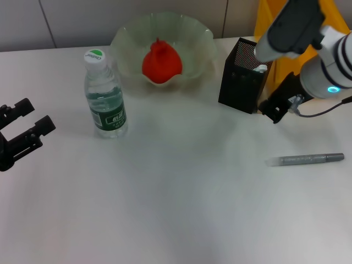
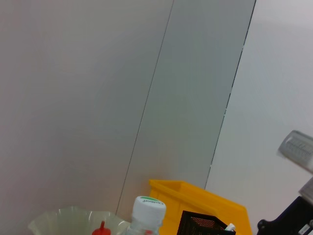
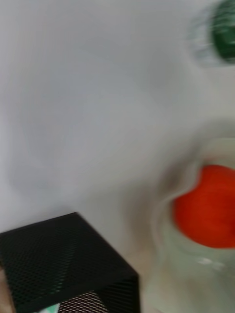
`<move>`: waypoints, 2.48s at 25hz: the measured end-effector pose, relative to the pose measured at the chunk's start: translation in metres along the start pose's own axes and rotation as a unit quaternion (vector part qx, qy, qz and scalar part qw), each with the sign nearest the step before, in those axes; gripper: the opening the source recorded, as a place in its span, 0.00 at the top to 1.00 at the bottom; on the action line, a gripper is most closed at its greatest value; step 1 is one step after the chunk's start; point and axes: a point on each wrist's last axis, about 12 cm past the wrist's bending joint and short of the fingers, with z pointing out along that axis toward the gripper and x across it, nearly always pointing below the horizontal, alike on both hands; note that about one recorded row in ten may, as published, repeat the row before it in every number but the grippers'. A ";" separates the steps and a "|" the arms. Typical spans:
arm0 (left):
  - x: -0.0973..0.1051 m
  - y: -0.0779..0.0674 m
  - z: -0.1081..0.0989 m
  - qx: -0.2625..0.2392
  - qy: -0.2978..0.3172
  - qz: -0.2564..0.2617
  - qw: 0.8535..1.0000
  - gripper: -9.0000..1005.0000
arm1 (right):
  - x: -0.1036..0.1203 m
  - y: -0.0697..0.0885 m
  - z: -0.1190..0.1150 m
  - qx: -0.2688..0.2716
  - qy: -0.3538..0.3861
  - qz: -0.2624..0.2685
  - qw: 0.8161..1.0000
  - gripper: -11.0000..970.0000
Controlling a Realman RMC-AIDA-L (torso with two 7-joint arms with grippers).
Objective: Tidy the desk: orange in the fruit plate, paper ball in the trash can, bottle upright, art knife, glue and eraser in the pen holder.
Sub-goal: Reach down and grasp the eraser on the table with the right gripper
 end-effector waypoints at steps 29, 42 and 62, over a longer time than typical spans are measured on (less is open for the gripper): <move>-0.001 0.000 -0.010 0.003 0.003 0.024 1.000 0.26 | 0.055 0.025 -0.060 -0.263 -0.365 0.247 0.858 0.95; -0.004 0.002 -0.010 -0.006 -0.005 0.032 0.999 0.26 | 0.047 0.022 -0.095 -0.379 -0.460 0.104 0.796 0.94; 0.009 -0.003 -0.011 -0.019 -0.018 0.024 0.999 0.26 | 0.005 -0.066 -0.077 -0.268 -0.088 0.054 0.958 0.58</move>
